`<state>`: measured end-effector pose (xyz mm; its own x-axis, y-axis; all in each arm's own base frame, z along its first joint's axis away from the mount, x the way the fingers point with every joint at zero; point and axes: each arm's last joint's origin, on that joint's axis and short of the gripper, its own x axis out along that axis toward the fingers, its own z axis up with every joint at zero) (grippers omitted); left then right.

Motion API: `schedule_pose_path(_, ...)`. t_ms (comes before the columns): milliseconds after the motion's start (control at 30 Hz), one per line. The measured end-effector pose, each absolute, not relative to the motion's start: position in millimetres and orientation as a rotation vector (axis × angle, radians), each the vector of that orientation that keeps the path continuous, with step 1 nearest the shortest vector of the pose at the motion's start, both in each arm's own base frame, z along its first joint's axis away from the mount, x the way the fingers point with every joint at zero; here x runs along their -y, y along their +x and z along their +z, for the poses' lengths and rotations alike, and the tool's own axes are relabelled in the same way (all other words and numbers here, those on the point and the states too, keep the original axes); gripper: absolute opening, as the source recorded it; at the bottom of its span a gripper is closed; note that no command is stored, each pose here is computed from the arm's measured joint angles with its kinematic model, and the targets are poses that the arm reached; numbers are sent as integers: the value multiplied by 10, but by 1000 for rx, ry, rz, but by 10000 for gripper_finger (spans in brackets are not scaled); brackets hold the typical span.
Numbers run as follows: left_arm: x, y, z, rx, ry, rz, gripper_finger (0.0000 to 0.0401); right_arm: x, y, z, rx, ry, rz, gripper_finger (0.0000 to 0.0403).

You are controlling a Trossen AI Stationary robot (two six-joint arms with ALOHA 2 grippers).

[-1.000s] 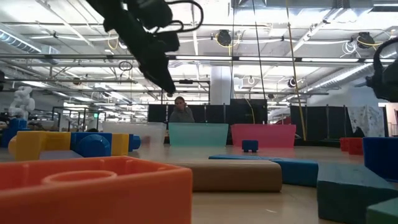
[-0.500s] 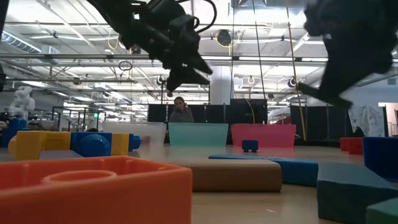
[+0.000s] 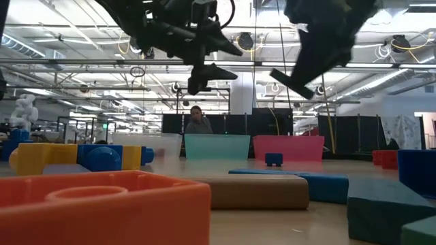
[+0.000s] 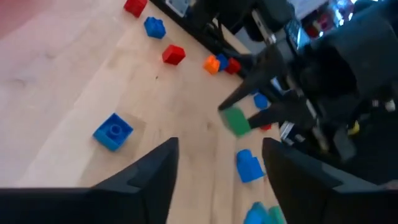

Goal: Sort blocks by size
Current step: Put the green block into the transparent bin

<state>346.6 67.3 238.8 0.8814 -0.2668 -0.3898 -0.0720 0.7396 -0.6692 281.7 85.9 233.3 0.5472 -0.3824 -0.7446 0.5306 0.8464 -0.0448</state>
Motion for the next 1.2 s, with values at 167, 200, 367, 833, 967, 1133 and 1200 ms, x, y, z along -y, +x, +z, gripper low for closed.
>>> schedule_pose_path(167,-675,3474,2406,-477,-787,-101,268,-737,2934,2379,-780,136,-510,89)
schedule_pose_path(200,-675,3472,2401,-482,-789,-98,269,-716,2957,2391,-767,128,-504,89)
schedule_pose_path(367,-674,3471,2399,-484,-789,-96,270,-590,3034,2428,-732,90,-498,89)
schedule_pose_path(833,-693,3478,2402,-457,-745,-37,270,-361,3163,2496,-660,25,-503,89)
schedule_pose_path(967,-697,3482,2408,-446,-742,-24,270,-353,3181,2504,-650,2,-494,89)
schedule_pose_path(1133,-709,3483,2406,-436,-758,23,270,-324,3185,2505,-663,-47,-486,89)
schedule_pose_path(1200,-716,3493,2388,-435,-758,40,267,-320,3204,2473,-679,-82,-479,89)
